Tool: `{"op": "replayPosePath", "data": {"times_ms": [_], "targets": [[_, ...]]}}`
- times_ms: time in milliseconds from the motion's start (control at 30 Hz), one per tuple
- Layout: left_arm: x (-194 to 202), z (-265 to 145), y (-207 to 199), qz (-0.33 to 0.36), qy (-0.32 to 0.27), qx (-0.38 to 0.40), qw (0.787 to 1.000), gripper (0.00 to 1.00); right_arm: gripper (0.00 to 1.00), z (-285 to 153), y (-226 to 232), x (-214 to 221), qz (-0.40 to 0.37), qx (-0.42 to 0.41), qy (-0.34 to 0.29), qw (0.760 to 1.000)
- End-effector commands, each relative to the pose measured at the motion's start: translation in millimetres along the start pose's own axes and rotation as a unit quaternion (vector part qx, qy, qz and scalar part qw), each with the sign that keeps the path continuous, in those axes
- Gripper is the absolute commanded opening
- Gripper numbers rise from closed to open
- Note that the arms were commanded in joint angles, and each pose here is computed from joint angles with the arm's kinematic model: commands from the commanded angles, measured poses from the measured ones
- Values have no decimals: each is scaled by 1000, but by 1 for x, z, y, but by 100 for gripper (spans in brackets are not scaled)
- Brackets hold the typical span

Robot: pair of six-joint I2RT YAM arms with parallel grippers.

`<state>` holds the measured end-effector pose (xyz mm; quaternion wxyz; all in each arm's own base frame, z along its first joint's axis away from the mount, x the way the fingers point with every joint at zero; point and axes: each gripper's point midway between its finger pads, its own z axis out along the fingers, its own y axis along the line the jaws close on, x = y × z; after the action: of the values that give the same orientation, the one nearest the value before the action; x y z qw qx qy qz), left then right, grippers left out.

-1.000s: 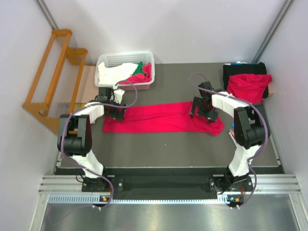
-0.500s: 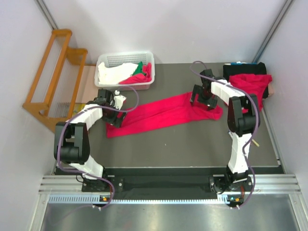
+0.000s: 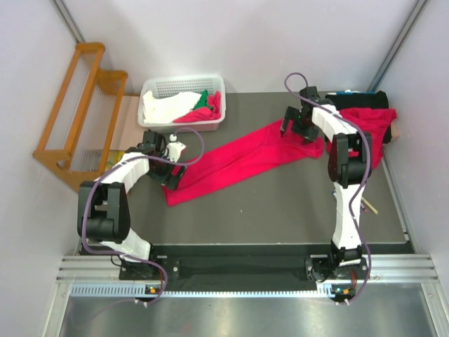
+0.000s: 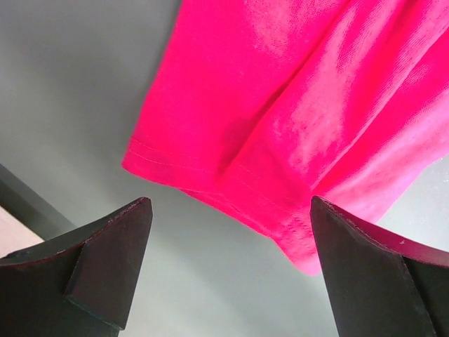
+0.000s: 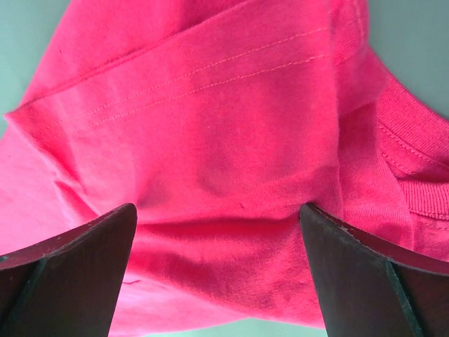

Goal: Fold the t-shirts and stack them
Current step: Fold the tshirt

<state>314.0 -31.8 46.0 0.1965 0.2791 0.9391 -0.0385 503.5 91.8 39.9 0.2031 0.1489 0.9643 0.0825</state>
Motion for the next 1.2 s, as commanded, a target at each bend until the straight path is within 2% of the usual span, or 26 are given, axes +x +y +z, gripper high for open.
{"op": "replayPosePath", "data": {"times_ms": [0,133,300,333,400,433,567,633,700,800,833,867,967,1000,1167], "targets": [[-10,-5,-4,7,-16,13,1000,99,100,24,21,-33,-21,-65,-29,997],[-11,-10,-7,6,-22,18,1000,99,100,36,39,-46,-21,-105,-31,994],[-17,-22,-6,6,-36,11,999,99,100,0,53,-85,-24,-104,-105,989],[-22,-27,-4,5,-44,3,999,99,100,-38,64,-102,-30,-118,-148,981],[-27,-34,1,-2,-55,-9,998,99,100,-63,77,-106,-39,-131,-186,973],[-30,-39,5,-16,-65,-15,998,99,100,-99,87,-113,-44,-146,-213,965],[-51,-65,32,-72,-118,-34,990,99,100,-165,127,-95,-101,-162,-244,951],[-52,-74,47,-117,-132,-44,983,99,100,-196,154,-68,-137,-177,-244,944],[-53,-88,73,-162,-153,-76,972,99,100,-202,187,-22,-194,-194,-223,935],[-48,-102,99,-234,-179,-100,950,99,100,-196,226,57,-280,-208,-171,922],[-46,-104,103,-249,-181,-107,945,99,100,-177,228,85,-306,-200,-134,921],[-43,-103,104,-255,-180,-111,944,99,100,-174,244,121,-338,-204,-113,912],[-41,-105,104,-266,-182,-117,940,99,100,-149,265,191,-391,-211,-64,893],[-41,-106,103,-268,-182,-118,939,99,100,-134,268,210,-402,-207,-43,891],[-40,-109,105,-271,-183,-129,936,99,100,-129,301,279,-448,-234,-2,863]]}}
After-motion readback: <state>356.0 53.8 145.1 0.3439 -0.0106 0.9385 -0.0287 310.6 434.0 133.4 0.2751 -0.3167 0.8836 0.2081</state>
